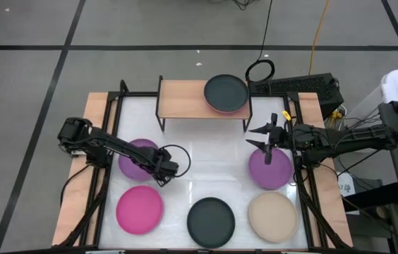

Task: Place and stack plates onto a shelf
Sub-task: Stack the left purple plate on top of the black plate on the shelf, then stack the purple plate on top of the purple plate on the shelf

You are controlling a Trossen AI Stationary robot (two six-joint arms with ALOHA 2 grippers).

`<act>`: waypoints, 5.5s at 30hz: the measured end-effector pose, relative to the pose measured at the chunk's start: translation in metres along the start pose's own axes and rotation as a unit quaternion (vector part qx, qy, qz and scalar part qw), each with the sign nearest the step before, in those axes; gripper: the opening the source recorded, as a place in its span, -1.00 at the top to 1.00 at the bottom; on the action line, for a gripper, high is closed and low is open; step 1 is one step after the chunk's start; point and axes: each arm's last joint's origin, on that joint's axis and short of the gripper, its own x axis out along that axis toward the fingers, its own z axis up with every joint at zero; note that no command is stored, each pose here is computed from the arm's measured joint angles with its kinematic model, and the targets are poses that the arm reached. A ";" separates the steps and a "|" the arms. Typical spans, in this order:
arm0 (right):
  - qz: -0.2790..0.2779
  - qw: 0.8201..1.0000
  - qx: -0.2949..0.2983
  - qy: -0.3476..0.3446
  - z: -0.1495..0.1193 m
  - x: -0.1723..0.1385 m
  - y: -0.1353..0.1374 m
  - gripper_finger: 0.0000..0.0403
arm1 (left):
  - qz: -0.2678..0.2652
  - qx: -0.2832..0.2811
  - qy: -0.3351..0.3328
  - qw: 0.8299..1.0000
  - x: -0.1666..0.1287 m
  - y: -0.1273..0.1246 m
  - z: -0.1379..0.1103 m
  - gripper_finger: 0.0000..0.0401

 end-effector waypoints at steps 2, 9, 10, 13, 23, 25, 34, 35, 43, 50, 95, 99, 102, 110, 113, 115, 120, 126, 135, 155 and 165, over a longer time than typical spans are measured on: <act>0.000 1.000 0.000 0.000 0.000 0.000 0.000 0.22 | -0.005 0.000 0.003 1.000 0.003 0.000 -0.001 0.04; 0.000 1.000 0.000 0.000 0.000 0.000 0.000 0.22 | -0.010 0.019 0.000 1.000 0.004 0.000 -0.001 0.43; 0.000 1.000 0.000 0.000 0.000 0.000 0.000 0.22 | -0.010 0.022 0.000 1.000 0.004 0.000 -0.001 0.55; 0.000 1.000 0.000 0.000 0.000 0.000 0.000 0.22 | -0.001 0.025 0.005 1.000 0.004 0.002 -0.002 0.86; 0.000 1.000 -0.001 0.002 0.000 0.001 0.000 0.22 | -0.026 0.046 -0.001 0.999 -0.061 -0.001 0.004 0.93; -0.001 1.000 -0.001 0.005 -0.001 0.002 0.001 0.22 | -0.036 0.060 -0.025 0.997 -0.081 -0.002 0.004 0.93; -0.002 1.000 -0.002 0.008 -0.001 0.003 0.001 0.22 | -0.145 0.227 -0.203 0.941 -0.155 -0.028 0.020 0.94; -0.002 1.000 -0.002 0.008 -0.001 0.003 0.001 0.22 | -0.147 0.245 -0.217 0.933 -0.157 -0.029 0.022 0.94; -0.002 1.000 -0.002 0.008 -0.001 0.003 0.001 0.22 | -0.147 0.302 -0.276 0.900 -0.163 -0.028 0.039 0.94; -0.002 1.000 -0.004 0.008 -0.001 0.003 0.001 0.22 | -0.145 0.323 -0.305 0.884 -0.166 -0.027 0.047 0.94; 0.033 0.996 -0.002 -0.079 0.015 0.001 0.002 0.22 | 0.044 0.402 -0.469 0.785 -0.189 0.045 0.158 0.94; 0.033 0.996 -0.002 -0.080 0.016 0.001 0.002 0.22 | 0.061 0.426 -0.454 0.780 -0.191 0.043 0.178 0.94; 0.033 0.996 -0.002 -0.080 0.016 0.001 0.002 0.22 | 0.072 0.433 -0.440 0.783 -0.185 0.045 0.197 0.94; 0.035 0.997 0.000 -0.075 0.015 0.002 0.002 0.22 | 0.087 0.468 -0.400 0.783 -0.154 0.046 0.237 0.94; 0.035 0.997 -0.004 -0.075 0.015 0.002 0.002 0.22 | 0.091 0.477 -0.394 0.781 -0.145 0.044 0.245 0.93; 0.034 0.997 -0.011 -0.071 0.014 0.002 0.002 0.22 | 0.094 0.478 -0.398 0.777 -0.143 0.043 0.249 0.88; 0.034 0.997 -0.013 -0.070 0.014 0.002 0.002 0.22 | 0.097 0.472 -0.402 0.779 -0.142 0.045 0.252 0.72; 0.035 0.997 -0.012 -0.064 0.012 0.002 0.002 0.22 | 0.097 0.462 -0.405 0.783 -0.145 0.044 0.250 0.48; 0.035 0.998 -0.008 -0.057 0.011 0.002 0.002 0.22 | 0.118 0.432 -0.407 0.796 -0.158 0.040 0.238 0.04; 0.039 0.999 -0.003 -0.011 0.002 0.003 0.003 0.22 | -0.018 0.313 -0.569 0.760 -0.273 0.043 0.098 -0.11; 0.039 0.999 0.001 -0.005 0.001 0.003 0.003 0.22 | -0.094 0.243 -0.657 0.708 -0.192 0.045 0.046 -0.11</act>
